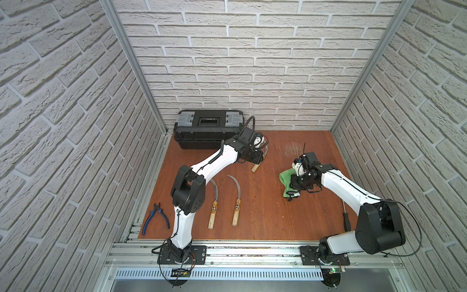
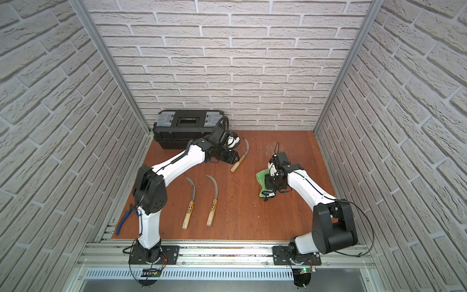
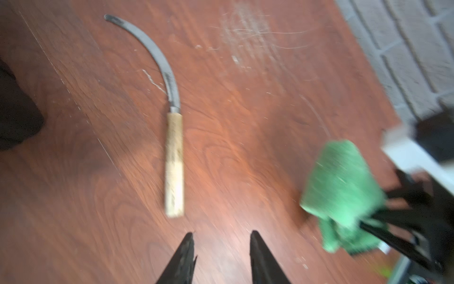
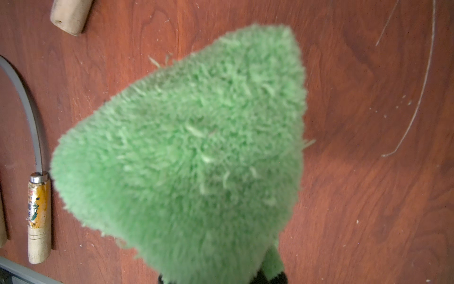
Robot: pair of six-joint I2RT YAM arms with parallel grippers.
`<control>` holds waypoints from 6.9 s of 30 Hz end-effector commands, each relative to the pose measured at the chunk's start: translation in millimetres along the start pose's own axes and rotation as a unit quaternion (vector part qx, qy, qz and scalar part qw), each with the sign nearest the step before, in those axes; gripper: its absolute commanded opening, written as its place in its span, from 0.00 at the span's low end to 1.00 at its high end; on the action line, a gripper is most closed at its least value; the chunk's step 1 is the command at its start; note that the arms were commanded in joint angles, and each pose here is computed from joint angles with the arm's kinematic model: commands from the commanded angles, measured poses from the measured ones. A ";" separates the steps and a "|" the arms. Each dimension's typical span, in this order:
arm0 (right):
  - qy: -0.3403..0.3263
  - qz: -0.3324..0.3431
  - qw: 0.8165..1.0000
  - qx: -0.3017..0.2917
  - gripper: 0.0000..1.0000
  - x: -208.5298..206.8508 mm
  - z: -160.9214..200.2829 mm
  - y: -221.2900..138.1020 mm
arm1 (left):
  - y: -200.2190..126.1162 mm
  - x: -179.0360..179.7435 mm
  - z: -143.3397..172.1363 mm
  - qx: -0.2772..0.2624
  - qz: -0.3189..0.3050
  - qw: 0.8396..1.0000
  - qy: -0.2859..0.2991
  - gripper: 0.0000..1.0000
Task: Wipe small sickles with rags
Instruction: Pick up the small sickle from the center of the board, then place the small sickle at the center of the board, then wipe the small sickle at the center of the board.
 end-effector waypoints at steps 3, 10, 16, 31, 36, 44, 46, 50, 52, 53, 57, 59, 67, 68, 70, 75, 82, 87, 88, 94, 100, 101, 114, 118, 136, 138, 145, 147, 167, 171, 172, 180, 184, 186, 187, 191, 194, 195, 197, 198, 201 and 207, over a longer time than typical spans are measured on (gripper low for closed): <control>-0.023 -0.012 1.000 -0.008 0.03 7.3 -0.5 -10.3 | -29.7 -13.3 64.3 0.013 -0.041 0.999 0.007 0.39; -0.033 -0.013 0.999 -0.012 0.03 9.6 -4.6 -17.6 | -53.8 -9.3 161.8 0.051 -0.090 0.995 -0.008 0.41; -0.033 -0.016 0.999 -0.017 0.03 13.3 -6.9 -23.2 | -54.8 -0.5 212.9 0.066 -0.095 0.993 -0.037 0.44; -0.034 -0.014 0.999 -0.002 0.03 17.5 -1.1 -16.8 | -52.4 13.0 255.5 0.090 -0.158 0.983 -0.038 0.47; -0.035 -0.013 0.999 0.002 0.03 17.9 1.5 -14.9 | -49.9 23.1 266.5 0.090 -0.173 0.980 -0.046 0.47; -0.035 -0.015 0.999 0.004 0.03 20.3 0.2 -13.0 | -44.5 30.8 279.6 0.100 -0.179 0.977 -0.055 0.47; -0.037 -0.014 0.999 0.004 0.03 21.0 -0.9 -13.2 | -42.6 31.5 284.1 0.106 -0.177 0.977 -0.056 0.46; -0.038 -0.015 0.999 0.005 0.03 22.4 -3.2 -13.1 | -38.5 33.5 293.2 0.120 -0.174 0.976 -0.059 0.45; -0.040 -0.015 0.999 0.005 0.03 23.4 -4.4 -12.5 | -36.5 33.3 295.7 0.123 -0.172 0.976 -0.059 0.44; -0.041 -0.016 0.999 0.007 0.03 24.4 -4.7 -11.6 | -35.2 33.8 297.3 0.124 -0.171 0.976 -0.060 0.44; -0.046 -0.015 0.999 0.008 0.03 26.4 -5.8 -11.1 | -32.9 37.2 304.3 0.130 -0.173 0.974 -0.066 0.43; -0.046 -0.015 0.999 0.007 0.03 26.9 -6.6 -11.1 | -32.3 39.1 308.2 0.133 -0.173 0.974 -0.068 0.42; -0.051 -0.015 0.999 0.004 0.03 29.1 -11.7 -11.9 | -33.1 43.1 316.1 0.144 -0.178 0.971 -0.070 0.15; -0.051 -0.015 0.999 0.005 0.03 29.3 -11.8 -11.8 | -34.2 42.7 315.1 0.143 -0.178 0.971 -0.070 0.09; -0.052 -0.015 0.999 0.004 0.03 29.9 -13.3 -12.9 | -38.4 42.4 312.3 0.139 -0.178 0.972 -0.070 0.02; -0.053 -0.019 0.998 0.000 0.03 32.0 -18.4 -15.6 | -62.8 43.0 294.5 0.110 -0.193 0.973 -0.065 0.00; -0.050 0.002 0.999 0.004 0.03 23.6 -17.8 -16.6 | -88.7 12.1 238.5 0.040 -0.147 0.988 0.005 0.00; -0.039 0.016 0.999 0.009 0.03 11.8 -14.2 -24.6 | -60.6 -19.6 205.8 0.055 -0.103 0.988 0.099 0.00; -0.036 0.022 0.999 0.012 0.03 8.5 -12.7 -27.6 | -53.1 -23.6 201.0 0.059 -0.098 0.987 0.113 0.00; -0.026 0.064 0.997 0.021 0.03 -10.8 1.4 -48.9 | 4.5 -39.0 169.3 0.087 -0.045 0.985 0.142 0.00; -0.013 0.086 0.996 0.026 0.03 -24.8 12.0 -61.8 | 49.5 -49.3 149.0 0.102 -0.007 0.980 0.169 0.00; -0.012 0.087 0.996 0.026 0.03 -25.7 12.9 -62.5 | 56.0 -51.3 148.2 0.105 0.002 0.979 0.174 0.00; -0.007 0.078 0.996 0.035 0.03 -28.9 12.3 -52.7 | 116.7 -54.2 148.5 0.126 0.037 0.971 0.201 0.00; -0.006 0.074 0.997 0.038 0.03 -28.3 11.9 -48.7 | 126.3 -52.2 151.0 0.128 0.035 0.971 0.198 0.01; -0.005 0.048 0.998 0.045 0.03 -22.0 7.2 -37.3 | 120.7 -44.3 156.6 0.100 0.027 0.979 0.174 0.32; -0.005 0.046 0.998 0.047 0.03 -21.6 7.6 -35.4 | 119.7 -43.9 156.9 0.099 0.024 0.980 0.173 0.33; -0.012 0.047 0.998 0.045 0.03 -22.2 1.3 -34.8 | 113.1 -44.9 153.9 0.083 0.024 0.982 0.166 0.34; -0.018 0.053 0.997 0.048 0.03 -24.1 -2.6 -36.0 | 112.8 -45.5 154.2 0.078 0.027 0.984 0.161 0.34; -0.016 0.058 0.988 0.139 0.03 -34.4 -32.7 14.5 | 122.2 -44.4 165.6 0.015 0.059 0.989 0.132 0.06; -0.020 0.061 0.986 0.154 0.03 -36.2 -35.8 24.5 | 124.3 -46.2 165.4 0.011 0.066 0.989 0.132 0.00; -0.020 0.063 0.985 0.160 0.03 -37.2 -36.2 28.3 | 124.7 -46.4 165.1 0.009 0.067 0.989 0.133 0.00; -0.043 0.032 0.979 0.196 0.03 -16.0 -21.9 59.2 | 124.7 -50.3 163.9 0.001 0.079 0.987 0.137 0.00; -0.054 0.017 0.976 0.211 0.02 3.5 -4.9 70.7 | 125.4 -51.1 162.7 -0.002 0.082 0.987 0.138 0.00; -0.057 0.002 0.976 0.211 0.03 15.0 3.1 75.6 | 125.4 -51.7 163.3 -0.004 0.084 0.987 0.138 0.00; -0.058 -0.005 0.976 0.212 0.03 20.7 7.2 77.7 | 125.1 -51.6 162.4 -0.006 0.084 0.987 0.137 0.00; -0.057 -0.029 0.976 0.210 0.03 40.6 19.3 84.0 | 125.9 -50.9 164.0 -0.008 0.085 0.987 0.136 0.00; -0.058 -0.045 0.976 0.207 0.03 54.7 24.2 85.1 | 125.6 -50.1 164.2 -0.010 0.084 0.987 0.137 0.00; -0.057 -0.050 0.976 0.206 0.02 59.1 25.3 85.5 | 125.8 -50.5 164.2 -0.010 0.085 0.987 0.138 0.00; -0.056 -0.062 0.975 0.204 0.03 66.5 26.5 86.4 | 125.5 -52.2 163.6 -0.012 0.087 0.986 0.139 0.00; -0.054 -0.067 0.976 0.202 0.03 69.3 26.4 87.2 | 125.5 -52.1 163.0 -0.013 0.088 0.986 0.138 0.00; -0.045 -0.083 0.976 0.196 0.03 74.9 26.7 90.8 | 125.7 -53.2 163.5 -0.016 0.090 0.986 0.136 0.00; -0.022 -0.060 0.981 0.182 0.03 58.2 17.3 95.6 | 124.9 -54.7 166.9 -0.015 0.095 0.986 0.138 0.00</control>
Point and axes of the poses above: each gripper's point midway between its finger pads, its own y axis out along the fingers, its own x axis along the line the jaws close on, z = x × y, the point moved 1 cm from there along -y, back along the fingers, and after that the axes turned 8 degrees about -y, right-handed, at the moved point
